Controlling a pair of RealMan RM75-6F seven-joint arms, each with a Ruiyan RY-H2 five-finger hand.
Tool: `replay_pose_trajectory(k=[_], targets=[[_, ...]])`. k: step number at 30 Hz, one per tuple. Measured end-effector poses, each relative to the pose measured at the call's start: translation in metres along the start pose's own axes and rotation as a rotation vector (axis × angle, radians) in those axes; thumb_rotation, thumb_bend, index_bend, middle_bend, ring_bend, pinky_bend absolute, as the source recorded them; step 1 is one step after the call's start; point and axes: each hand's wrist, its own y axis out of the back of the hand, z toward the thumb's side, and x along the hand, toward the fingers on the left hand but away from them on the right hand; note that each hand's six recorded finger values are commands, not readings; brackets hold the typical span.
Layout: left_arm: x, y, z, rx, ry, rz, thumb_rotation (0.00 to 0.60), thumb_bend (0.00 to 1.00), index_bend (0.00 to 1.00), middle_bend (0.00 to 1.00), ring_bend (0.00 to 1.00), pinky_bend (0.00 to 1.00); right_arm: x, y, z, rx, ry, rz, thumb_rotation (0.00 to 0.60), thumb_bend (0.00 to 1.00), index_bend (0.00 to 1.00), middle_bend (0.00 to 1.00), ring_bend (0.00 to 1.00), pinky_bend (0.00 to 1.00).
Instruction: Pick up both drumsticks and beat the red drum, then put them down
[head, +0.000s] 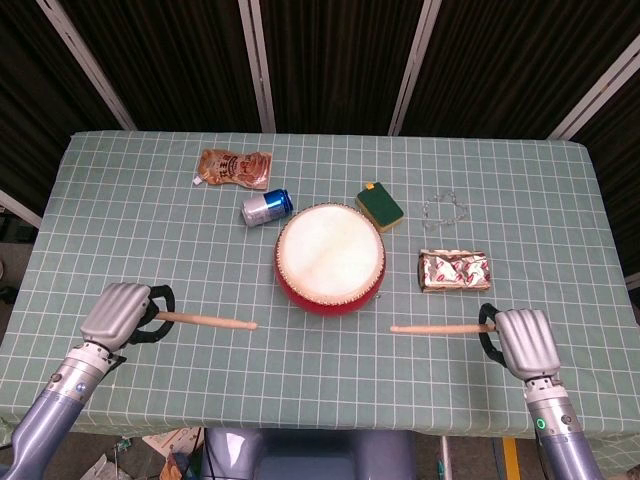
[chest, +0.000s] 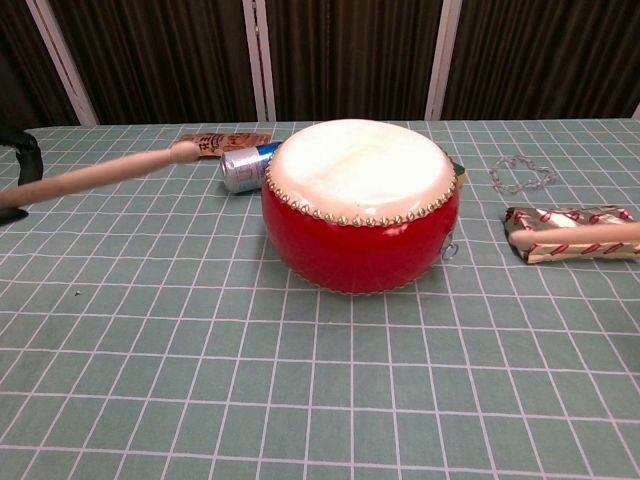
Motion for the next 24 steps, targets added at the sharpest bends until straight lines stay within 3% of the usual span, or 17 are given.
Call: replay_pose_trajectory(k=[12, 18, 24], targets=[[0.012, -0.053, -0.005, 0.055, 0.035, -0.073, 0.600, 0.49, 0.69, 1.00, 1.00, 1.00, 0.005, -0.046, -0.019, 0.084, -0.036, 0.121, 0.600, 0.66, 0.96, 1.00, 1.00, 0.93], [0.030, -0.079, -0.005, 0.075, 0.071, -0.117, 0.600, 0.43, 0.61, 0.99, 1.00, 1.00, 0.001, -0.059, -0.023, 0.086, -0.061, 0.153, 0.600, 0.66, 0.95, 1.00, 1.00, 0.93], [0.044, -0.093, -0.004, 0.104, 0.092, -0.146, 0.600, 0.36, 0.53, 0.95, 0.99, 1.00, -0.004, -0.067, -0.024, 0.099, -0.082, 0.177, 0.600, 0.66, 0.85, 0.96, 1.00, 0.90]])
